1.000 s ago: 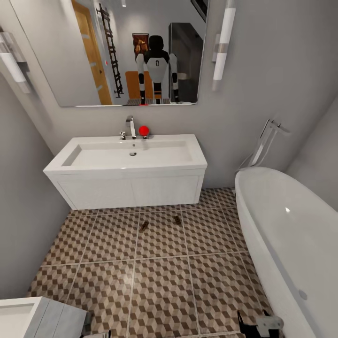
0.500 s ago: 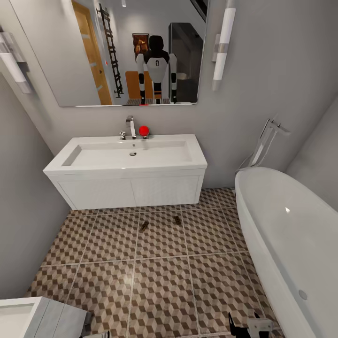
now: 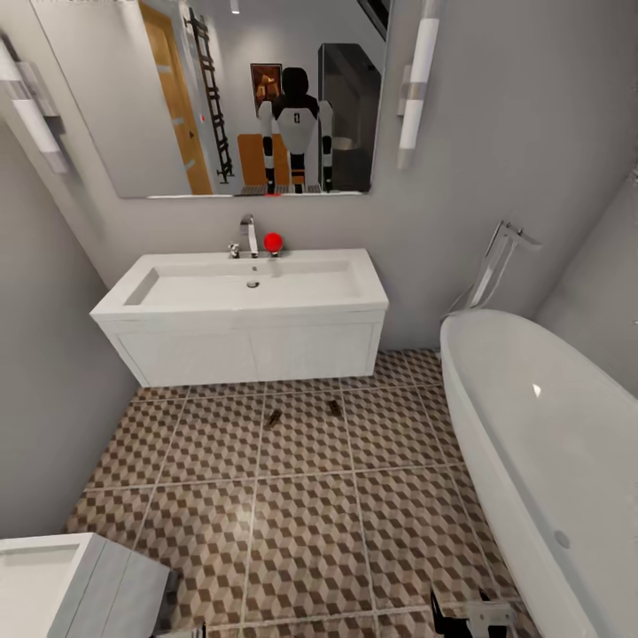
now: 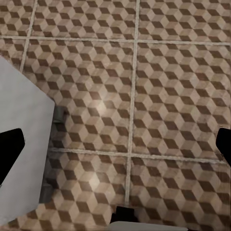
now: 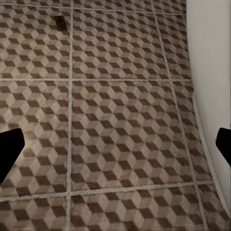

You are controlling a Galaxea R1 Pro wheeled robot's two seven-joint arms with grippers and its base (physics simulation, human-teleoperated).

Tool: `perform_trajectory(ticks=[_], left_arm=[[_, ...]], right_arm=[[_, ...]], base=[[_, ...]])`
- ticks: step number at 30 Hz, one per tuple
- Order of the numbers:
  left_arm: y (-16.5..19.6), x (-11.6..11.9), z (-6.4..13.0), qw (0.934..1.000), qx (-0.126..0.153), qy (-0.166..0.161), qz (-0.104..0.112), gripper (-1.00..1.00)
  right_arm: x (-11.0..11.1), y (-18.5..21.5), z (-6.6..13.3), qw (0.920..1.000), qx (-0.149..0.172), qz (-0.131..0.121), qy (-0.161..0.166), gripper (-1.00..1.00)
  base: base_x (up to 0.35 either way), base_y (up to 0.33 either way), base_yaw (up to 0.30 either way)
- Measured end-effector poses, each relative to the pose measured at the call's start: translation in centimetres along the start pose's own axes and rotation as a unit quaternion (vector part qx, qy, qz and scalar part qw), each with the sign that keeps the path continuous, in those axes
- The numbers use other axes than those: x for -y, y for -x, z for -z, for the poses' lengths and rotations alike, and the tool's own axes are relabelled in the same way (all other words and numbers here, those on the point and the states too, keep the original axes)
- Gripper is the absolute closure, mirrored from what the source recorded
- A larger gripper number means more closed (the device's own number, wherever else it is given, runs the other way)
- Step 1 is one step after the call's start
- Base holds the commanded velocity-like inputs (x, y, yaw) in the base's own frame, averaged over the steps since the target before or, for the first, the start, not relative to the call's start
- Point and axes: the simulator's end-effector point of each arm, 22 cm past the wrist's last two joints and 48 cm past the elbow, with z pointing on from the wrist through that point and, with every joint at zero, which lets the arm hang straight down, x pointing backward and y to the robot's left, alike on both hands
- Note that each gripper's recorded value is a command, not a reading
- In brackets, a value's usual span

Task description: Take the four mousetraps from the cabinet in the bathroom and place them on the bathroom floor. Make sure all four end up on the same floor surface, and ensure that at least two of them are either under or directly next to the same bathroom sink.

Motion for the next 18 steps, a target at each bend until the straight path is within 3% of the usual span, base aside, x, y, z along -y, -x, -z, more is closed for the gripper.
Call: perform_trajectory(ticks=[18], left_arm=[[-0.01,0.0,0.0,1.0,0.0,0.0,0.0,-1.0]], right_arm=[[0.0,0.0,0.0,1.0,0.0,0.0,0.0,-1.0]], base=[[-0.331,0.0,0.0]])
